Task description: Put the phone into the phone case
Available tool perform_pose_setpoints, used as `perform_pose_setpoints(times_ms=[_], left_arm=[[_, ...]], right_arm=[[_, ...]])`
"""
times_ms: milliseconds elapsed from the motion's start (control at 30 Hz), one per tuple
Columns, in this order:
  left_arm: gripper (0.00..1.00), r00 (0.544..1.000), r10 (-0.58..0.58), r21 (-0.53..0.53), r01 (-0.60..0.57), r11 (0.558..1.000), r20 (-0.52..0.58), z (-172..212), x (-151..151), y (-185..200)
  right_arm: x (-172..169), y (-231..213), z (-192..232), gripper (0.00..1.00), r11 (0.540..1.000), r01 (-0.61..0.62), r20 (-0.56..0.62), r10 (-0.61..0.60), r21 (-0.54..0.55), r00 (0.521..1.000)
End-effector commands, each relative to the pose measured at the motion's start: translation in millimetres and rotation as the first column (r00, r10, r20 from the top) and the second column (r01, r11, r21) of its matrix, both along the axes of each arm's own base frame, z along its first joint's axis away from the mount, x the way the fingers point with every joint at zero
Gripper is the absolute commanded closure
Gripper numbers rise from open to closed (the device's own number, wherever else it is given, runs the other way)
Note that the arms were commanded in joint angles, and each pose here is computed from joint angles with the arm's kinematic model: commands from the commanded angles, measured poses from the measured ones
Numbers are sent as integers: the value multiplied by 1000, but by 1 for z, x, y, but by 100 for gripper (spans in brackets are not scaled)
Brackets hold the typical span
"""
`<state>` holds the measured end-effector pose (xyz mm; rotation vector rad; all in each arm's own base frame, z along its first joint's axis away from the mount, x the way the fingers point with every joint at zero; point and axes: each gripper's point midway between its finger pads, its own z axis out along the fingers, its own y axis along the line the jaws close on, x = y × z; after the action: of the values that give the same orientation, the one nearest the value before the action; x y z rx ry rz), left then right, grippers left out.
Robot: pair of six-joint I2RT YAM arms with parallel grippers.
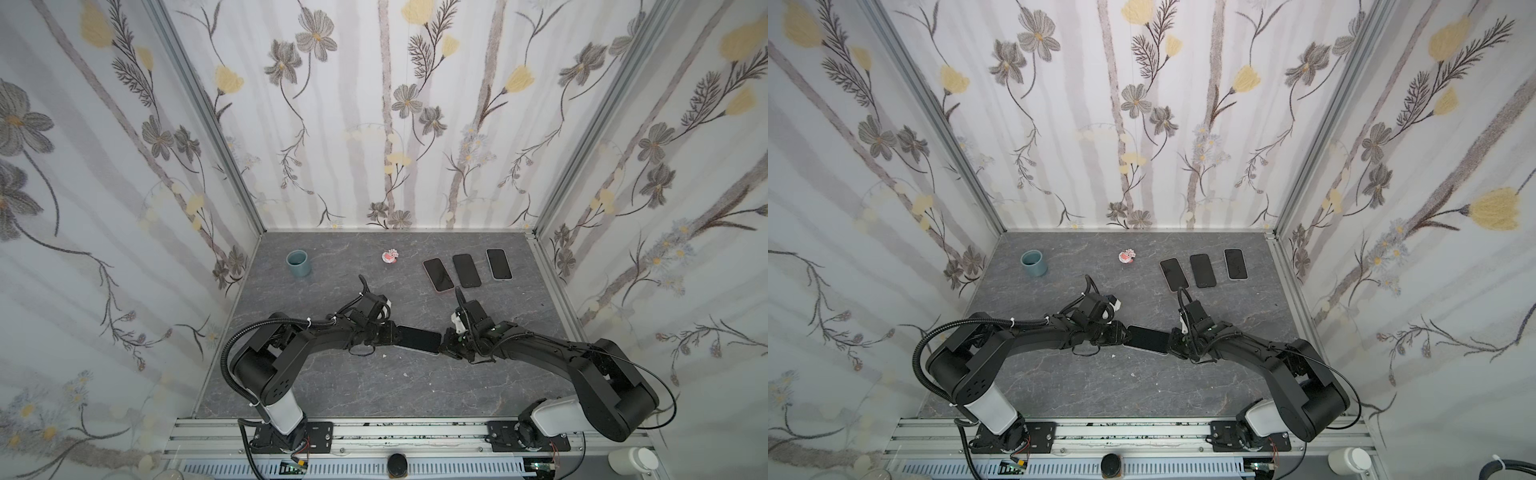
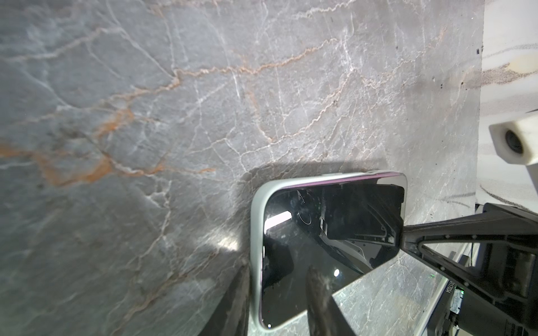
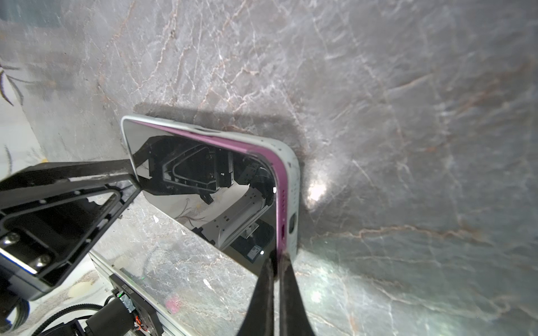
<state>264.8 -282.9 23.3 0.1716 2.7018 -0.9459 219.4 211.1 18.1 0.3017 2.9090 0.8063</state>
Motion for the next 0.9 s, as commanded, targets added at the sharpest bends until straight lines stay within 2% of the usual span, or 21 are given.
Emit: perform_pose_setpoints(times_ms=[0,300,500,667,867], left_arm=[[65,997,-10,42,13,999,-75,-14,-17,6],[65,998,3,48,0,999,-65,-11,-15,8],[65,999,8,55,-6,998,-52,-8,-14,9],[65,1000,21,51,-20,999,-17,3,-7,9],[64,1000,19,43,-20,999,17,15,3,3]], right_arm=[[-26,-29,-32,97,981,-32,-96,13,-191,995],[-31,-30,-44,94,947,-108,-134,70,-303,988],[-24,-20,-33,94,934,-131,-109,100,-332,989],[7,-1,12,89,950,-87,20,98,-300,995],[35,3,59,76,968,-24,159,65,-250,985]])
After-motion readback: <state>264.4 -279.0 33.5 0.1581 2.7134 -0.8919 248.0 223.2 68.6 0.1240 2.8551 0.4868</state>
